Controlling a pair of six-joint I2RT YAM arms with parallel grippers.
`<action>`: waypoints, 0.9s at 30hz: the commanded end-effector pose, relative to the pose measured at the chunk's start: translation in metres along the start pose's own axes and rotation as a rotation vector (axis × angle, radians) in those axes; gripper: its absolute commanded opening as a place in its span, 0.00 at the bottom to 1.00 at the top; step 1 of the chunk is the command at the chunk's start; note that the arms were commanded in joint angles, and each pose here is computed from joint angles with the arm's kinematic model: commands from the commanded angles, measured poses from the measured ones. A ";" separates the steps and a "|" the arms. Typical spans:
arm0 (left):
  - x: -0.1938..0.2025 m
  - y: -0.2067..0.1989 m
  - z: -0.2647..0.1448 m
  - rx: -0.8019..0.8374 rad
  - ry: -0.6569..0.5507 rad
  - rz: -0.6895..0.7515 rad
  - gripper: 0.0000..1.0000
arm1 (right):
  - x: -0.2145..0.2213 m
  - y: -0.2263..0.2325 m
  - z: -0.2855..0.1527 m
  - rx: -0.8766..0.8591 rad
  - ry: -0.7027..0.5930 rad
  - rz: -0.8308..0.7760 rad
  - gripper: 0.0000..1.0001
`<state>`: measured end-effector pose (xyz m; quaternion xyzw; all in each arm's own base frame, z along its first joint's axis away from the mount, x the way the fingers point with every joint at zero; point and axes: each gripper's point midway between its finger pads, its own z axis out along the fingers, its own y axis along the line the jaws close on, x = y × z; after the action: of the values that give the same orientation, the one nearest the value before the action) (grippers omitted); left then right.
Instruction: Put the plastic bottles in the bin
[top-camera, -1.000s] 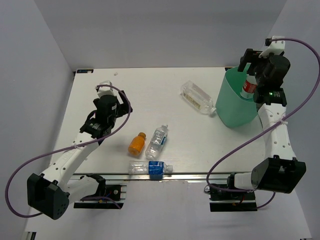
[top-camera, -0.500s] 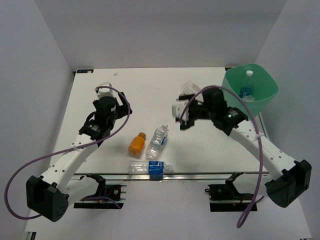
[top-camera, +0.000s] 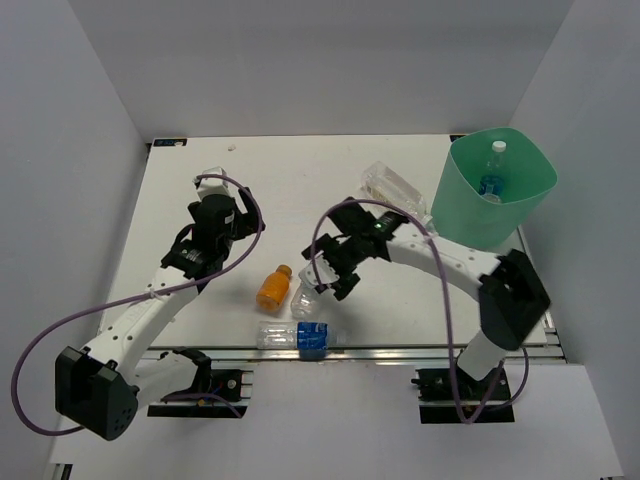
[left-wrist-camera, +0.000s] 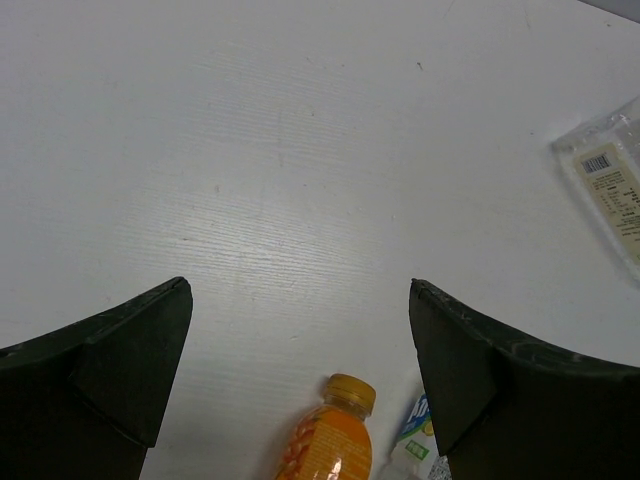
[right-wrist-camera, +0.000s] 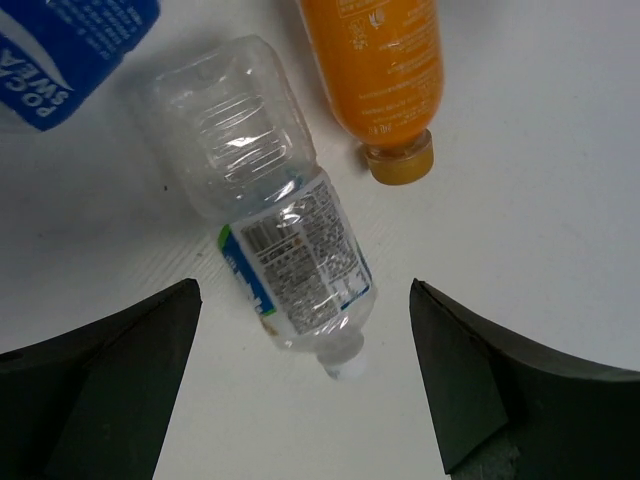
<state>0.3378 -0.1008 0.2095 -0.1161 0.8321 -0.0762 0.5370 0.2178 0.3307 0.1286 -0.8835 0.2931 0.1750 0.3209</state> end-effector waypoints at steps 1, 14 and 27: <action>-0.006 0.003 0.000 -0.018 -0.021 0.012 0.98 | 0.003 -0.006 0.022 -0.109 -0.015 0.032 0.89; 0.004 0.014 0.010 -0.078 0.006 0.067 0.98 | 0.044 0.016 0.089 -0.229 0.114 0.047 0.89; 0.009 0.022 0.011 -0.100 0.004 0.061 0.98 | 0.059 0.002 0.101 -0.118 0.159 0.096 0.68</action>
<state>0.3427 -0.0883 0.1912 -0.1107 0.8437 -0.0236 0.5247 0.2463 0.3806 0.0318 -0.9015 0.3244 0.1500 0.2442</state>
